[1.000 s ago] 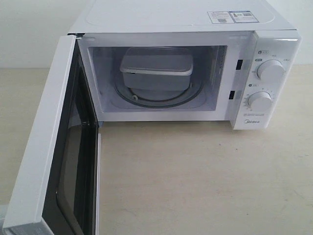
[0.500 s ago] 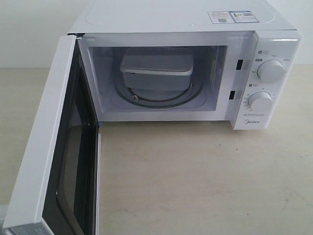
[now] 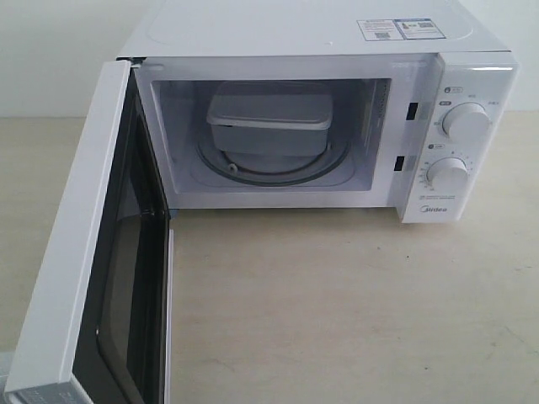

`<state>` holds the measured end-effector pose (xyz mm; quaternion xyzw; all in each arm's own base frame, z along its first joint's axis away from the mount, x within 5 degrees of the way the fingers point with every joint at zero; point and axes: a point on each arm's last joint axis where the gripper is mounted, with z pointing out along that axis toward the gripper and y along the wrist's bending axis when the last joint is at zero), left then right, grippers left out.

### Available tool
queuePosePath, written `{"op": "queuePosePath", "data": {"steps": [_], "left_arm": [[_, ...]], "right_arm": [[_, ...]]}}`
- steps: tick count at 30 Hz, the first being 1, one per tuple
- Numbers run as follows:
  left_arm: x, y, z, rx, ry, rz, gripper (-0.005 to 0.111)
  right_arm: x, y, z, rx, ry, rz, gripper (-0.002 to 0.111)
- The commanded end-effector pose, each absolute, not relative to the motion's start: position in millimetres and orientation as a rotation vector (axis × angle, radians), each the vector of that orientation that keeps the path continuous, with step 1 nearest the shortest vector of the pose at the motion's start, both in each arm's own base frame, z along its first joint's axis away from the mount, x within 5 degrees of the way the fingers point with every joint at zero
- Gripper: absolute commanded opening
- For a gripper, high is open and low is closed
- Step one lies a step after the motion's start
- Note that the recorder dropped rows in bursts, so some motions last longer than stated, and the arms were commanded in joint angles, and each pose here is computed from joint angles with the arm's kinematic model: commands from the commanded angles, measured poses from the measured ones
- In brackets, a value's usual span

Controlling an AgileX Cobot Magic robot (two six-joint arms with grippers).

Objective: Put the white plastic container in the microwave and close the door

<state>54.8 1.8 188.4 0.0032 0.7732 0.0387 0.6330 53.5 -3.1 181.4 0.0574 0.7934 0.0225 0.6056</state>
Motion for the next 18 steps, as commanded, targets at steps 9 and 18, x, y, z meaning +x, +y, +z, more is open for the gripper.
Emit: {"op": "queuePosePath", "data": {"steps": [9,18], "left_arm": [[54.7,1.5,187.4,-0.006,1.769,0.073,0.004],[54.7,1.5,187.4,-0.006,1.769,0.073,0.004]], "right_arm": [[53.5,0.3,182.0,0.055,1.83,0.085,0.0],[53.4,1.5,182.0,0.035,1.831,0.101,0.0]]}}
